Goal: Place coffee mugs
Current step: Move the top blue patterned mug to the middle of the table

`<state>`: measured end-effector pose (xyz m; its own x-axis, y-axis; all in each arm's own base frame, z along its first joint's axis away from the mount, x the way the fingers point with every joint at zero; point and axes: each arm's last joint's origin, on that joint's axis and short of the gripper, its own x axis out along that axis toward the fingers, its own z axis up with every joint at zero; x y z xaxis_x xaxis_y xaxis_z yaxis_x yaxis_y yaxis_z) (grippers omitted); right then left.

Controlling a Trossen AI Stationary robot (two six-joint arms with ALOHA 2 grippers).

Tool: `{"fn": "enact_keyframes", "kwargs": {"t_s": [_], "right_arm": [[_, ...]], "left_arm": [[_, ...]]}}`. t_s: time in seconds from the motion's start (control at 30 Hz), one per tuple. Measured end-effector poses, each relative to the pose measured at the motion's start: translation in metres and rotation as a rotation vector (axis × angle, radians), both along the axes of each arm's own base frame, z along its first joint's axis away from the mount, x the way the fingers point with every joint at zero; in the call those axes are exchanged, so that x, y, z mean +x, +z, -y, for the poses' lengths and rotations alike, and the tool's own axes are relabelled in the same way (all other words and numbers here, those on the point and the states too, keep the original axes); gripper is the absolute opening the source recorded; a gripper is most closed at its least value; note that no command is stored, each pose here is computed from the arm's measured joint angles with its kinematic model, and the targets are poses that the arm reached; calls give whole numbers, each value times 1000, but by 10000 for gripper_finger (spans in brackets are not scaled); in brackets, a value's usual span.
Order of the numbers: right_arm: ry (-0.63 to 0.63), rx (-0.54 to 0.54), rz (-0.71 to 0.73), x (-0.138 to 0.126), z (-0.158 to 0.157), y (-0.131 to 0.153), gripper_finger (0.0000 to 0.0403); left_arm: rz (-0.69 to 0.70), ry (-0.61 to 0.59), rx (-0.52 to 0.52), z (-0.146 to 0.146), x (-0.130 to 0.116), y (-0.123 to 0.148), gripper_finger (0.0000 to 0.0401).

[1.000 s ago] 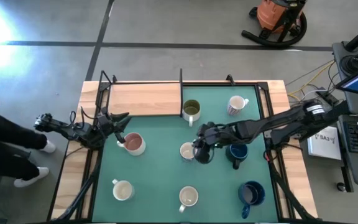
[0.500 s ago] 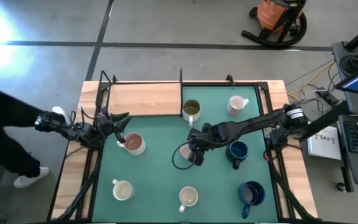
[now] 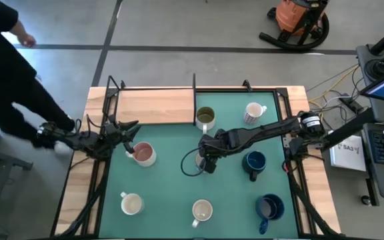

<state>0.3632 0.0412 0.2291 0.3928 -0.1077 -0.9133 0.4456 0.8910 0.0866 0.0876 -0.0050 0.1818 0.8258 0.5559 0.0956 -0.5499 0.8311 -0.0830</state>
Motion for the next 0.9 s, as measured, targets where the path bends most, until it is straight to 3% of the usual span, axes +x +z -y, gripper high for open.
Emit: {"fn": "enact_keyframes", "kwargs": {"t_s": [0.23,0.63,0.9], "right_arm": [[14,2,-6,0,0,-1,90],[32,0,7,-6,0,11,146],[-3,61,-47,-9,-1,4,148]], "left_arm": [[-1,0,0,0,0,0,91],[-1,0,0,0,0,0,91],[-1,0,0,0,0,0,91]]}}
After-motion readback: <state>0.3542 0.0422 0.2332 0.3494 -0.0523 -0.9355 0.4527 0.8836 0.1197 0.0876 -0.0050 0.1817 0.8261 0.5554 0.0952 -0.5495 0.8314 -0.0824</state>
